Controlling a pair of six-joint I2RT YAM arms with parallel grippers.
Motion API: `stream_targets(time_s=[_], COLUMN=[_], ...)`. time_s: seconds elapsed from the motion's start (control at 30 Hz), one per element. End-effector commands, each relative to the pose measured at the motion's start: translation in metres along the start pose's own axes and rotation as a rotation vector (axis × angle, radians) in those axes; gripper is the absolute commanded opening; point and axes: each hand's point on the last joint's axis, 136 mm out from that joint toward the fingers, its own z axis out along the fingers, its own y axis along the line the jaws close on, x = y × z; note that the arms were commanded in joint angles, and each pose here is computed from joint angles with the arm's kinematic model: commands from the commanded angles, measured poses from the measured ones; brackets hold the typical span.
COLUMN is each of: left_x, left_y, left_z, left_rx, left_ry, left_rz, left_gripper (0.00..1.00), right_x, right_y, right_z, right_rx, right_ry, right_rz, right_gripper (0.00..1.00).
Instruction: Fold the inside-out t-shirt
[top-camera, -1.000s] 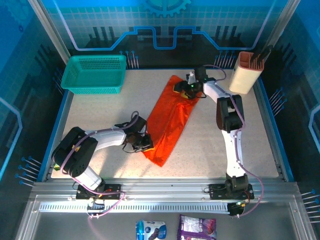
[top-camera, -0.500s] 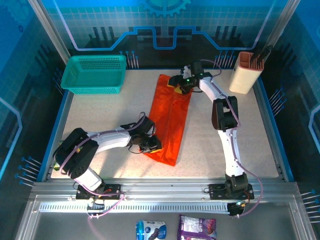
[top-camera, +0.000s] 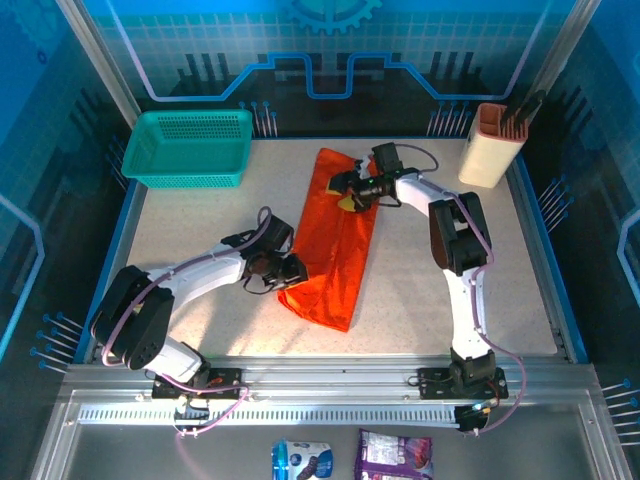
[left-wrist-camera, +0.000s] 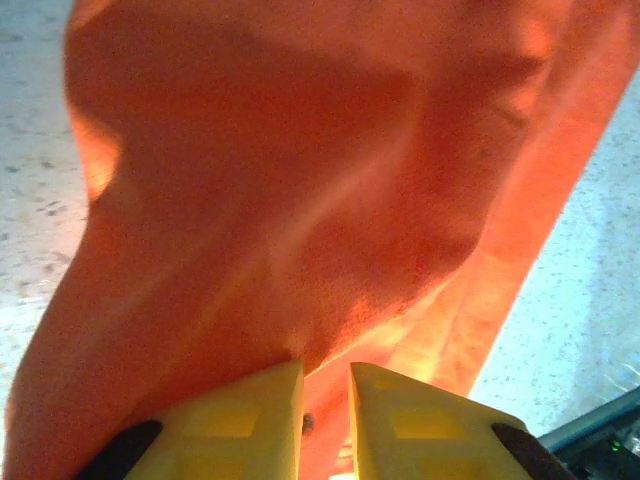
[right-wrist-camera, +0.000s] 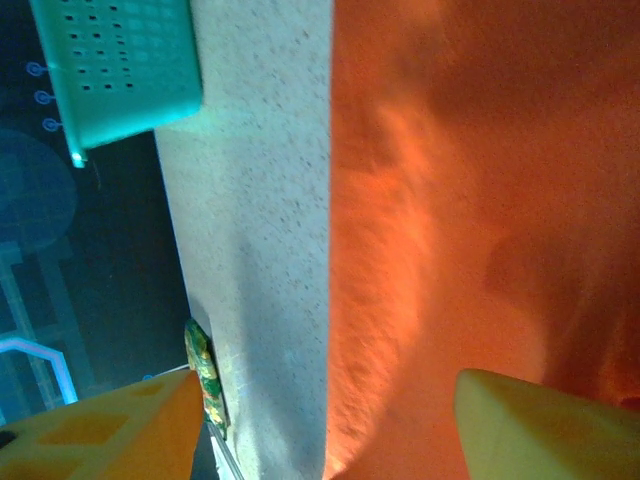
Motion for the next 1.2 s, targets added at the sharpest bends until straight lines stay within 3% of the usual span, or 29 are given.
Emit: stream_targets(time_s=[0.0, 0.13, 0.23, 0.53, 0.67, 0.9, 1.17], left_x=[0.012, 0.022, 0.027, 0.007, -0.002, -0.016, 0.014], left_y=[0.018, 0.004, -0.004, -0.002, -0.004, -0.011, -0.016], left_z=[-0.002, -0.002, -0.007, -0.025, -0.014, 0.026, 0.045], left_rx=[-0.052, 0.049, 0.100, 0.029, 0.009, 0.006, 0.043], left_ry=[0.028, 0.069, 0.084, -0.003, 0.011, 0.075, 0.173], left_rz=[0.008, 0.018, 0.011, 0.027, 0.033, 0.052, 0.067], left_gripper=[0.23, 0.34, 0.39, 0.48, 0.45, 0.33, 0.28], right_x=[-0.003, -0.003, -0.005, -0.022, -0.035, -0.049, -0.050], right_y=[-0.018, -0.057, -0.071, -0.087, -0.088, -0.089, -0.072], right_z=[0.015, 0.020, 0.021, 0.005, 0.003, 0.011, 0.014], right_rx=[-0.014, 0.125, 0.147, 0.239, 0.226, 0.189, 0.133], right_ry=[0.007, 0.001, 0.006, 0.022, 0.054, 0.131, 0.135], right_rz=[0.025, 0.055, 0.066, 0.008, -0.029, -0.093, -0.090], right_gripper=[0.67, 0.65, 0.65, 0.65, 0.65, 0.65, 0.64])
